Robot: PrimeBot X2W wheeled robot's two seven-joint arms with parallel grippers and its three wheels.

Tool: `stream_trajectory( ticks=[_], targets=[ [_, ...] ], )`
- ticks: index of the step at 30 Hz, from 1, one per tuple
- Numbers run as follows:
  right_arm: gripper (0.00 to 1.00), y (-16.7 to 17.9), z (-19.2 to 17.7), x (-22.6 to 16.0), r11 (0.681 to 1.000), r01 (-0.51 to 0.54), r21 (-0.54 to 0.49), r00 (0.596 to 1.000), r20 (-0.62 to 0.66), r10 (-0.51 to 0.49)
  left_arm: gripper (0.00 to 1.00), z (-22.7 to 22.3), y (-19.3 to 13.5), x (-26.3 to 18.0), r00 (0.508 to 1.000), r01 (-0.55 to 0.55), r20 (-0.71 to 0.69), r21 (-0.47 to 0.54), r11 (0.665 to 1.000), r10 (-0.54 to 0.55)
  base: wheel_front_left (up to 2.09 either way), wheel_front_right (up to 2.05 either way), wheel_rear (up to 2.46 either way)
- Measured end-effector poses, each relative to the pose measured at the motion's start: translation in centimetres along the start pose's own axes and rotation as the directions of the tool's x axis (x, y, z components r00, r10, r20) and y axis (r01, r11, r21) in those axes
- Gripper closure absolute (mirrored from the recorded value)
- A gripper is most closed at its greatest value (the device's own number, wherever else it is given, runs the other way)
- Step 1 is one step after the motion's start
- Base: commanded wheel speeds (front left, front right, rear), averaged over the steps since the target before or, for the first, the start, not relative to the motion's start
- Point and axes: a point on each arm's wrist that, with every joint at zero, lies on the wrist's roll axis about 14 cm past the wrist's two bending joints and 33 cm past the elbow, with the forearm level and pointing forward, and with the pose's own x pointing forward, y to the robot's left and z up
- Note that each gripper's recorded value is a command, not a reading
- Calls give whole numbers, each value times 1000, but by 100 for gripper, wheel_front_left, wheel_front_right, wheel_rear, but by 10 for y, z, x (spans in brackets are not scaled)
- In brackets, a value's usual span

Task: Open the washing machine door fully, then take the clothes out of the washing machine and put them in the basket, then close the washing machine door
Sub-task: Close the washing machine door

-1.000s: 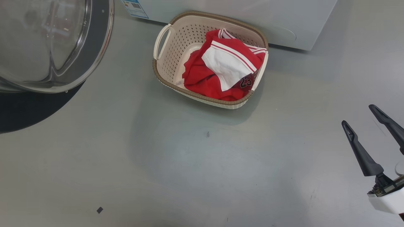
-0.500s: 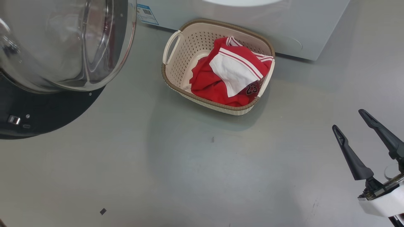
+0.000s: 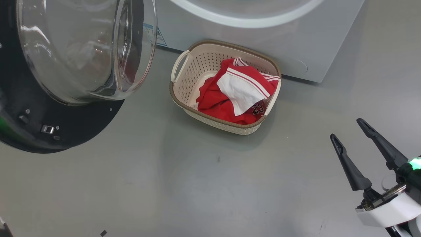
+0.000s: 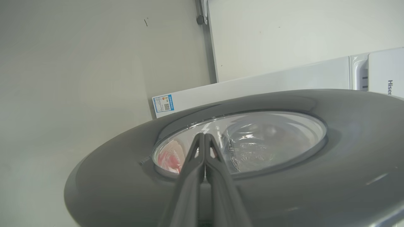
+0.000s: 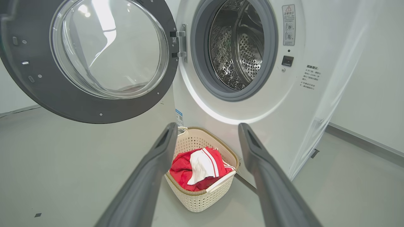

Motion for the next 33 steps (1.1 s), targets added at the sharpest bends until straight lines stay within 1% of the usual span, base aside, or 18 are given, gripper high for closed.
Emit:
stream_trajectory(
  ticks=[5,9,14,18,21,26,33],
  targets=[
    [0,6,6,-2,1000,3,-1,1000,11,-3,100,-21,-1,-6,993,17,-114,40,999,-12,0,0,0],
    [0,7,9,-4,1000,13,-6,1000,17,-13,100,-32,-6,-10,985,43,-169,66,997,-32,0,0,0],
    [0,17,15,-3,1000,12,3,999,34,-12,100,-50,-9,-20,965,80,-259,119,990,-47,0,0,0],
    [0,19,20,-4,1000,22,2,999,47,-22,100,-60,-10,-26,950,108,-304,126,986,-65,0,0,0],
    [0,22,22,-5,1000,26,2,998,51,-26,100,-72,-13,-30,934,141,-349,157,977,-78,0,0,0],
    [0,29,25,-6,1000,29,12,998,61,-29,100,-90,-21,-35,909,197,-399,168,966,-116,0,0,0],
    [0,29,27,-9,999,38,4,997,64,-39,100,-114,-36,-35,872,267,-461,170,948,-163,0,0,0]
  ],
)
